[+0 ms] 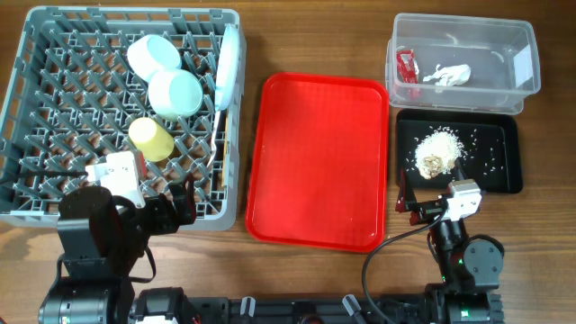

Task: Sort waste into correct bins and load items into the dishwasher rack

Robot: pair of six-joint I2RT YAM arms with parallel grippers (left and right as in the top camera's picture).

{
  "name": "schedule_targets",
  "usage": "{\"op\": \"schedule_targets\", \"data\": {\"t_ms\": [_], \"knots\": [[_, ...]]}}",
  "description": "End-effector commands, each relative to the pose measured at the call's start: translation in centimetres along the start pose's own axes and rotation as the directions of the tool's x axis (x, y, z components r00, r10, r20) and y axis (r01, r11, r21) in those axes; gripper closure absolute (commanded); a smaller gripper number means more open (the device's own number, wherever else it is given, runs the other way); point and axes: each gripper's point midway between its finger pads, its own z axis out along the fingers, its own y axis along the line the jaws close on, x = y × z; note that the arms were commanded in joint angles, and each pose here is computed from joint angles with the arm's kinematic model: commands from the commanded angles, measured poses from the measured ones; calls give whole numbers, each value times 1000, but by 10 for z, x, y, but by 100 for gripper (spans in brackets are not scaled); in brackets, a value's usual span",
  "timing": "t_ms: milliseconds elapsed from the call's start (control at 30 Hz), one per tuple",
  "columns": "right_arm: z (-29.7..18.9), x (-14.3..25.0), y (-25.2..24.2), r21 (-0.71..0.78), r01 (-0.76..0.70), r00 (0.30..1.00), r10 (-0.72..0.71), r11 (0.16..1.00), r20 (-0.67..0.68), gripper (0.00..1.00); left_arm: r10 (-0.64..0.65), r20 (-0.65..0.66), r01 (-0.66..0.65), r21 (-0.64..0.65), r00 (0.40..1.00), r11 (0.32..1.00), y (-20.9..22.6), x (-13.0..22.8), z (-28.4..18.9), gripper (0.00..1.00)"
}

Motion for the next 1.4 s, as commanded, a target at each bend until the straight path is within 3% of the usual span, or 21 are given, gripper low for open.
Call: {"op": "schedule_targets", "data": {"t_ms": [0,233,567,700,867,1033,1300,1367], "knots": [[0,-2,-2,16,20,1000,-20,1000,9,0,18,4,-18,-4,1000,1000,1,0,0,0],[0,-2,-2,16,20,1000,-20,1000,9,0,18,12,-18,-4,1000,1000,1,7,-10,0],[0,-2,-2,16,20,1000,-20,1000,9,0,25,257,-23,-11,966,1000,21,27,9,0],[0,-2,-2,16,20,1000,-20,1000,9,0,39,397,-48,13,917,999,23,25,24,0],[0,-2,-2,16,20,1000,-20,1000,9,0,63,627,-110,36,776,993,20,3,31,0],[0,-2,-2,16,20,1000,-20,1000,9,0,80,752,-153,29,654,988,19,-8,31,0],[0,-2,-2,16,20,1000,-20,1000,9,0,68,577,-123,56,814,991,27,35,72,0],[0,-2,-2,16,20,1000,-20,1000,8,0,67,567,-117,52,821,992,29,37,74,0]]}}
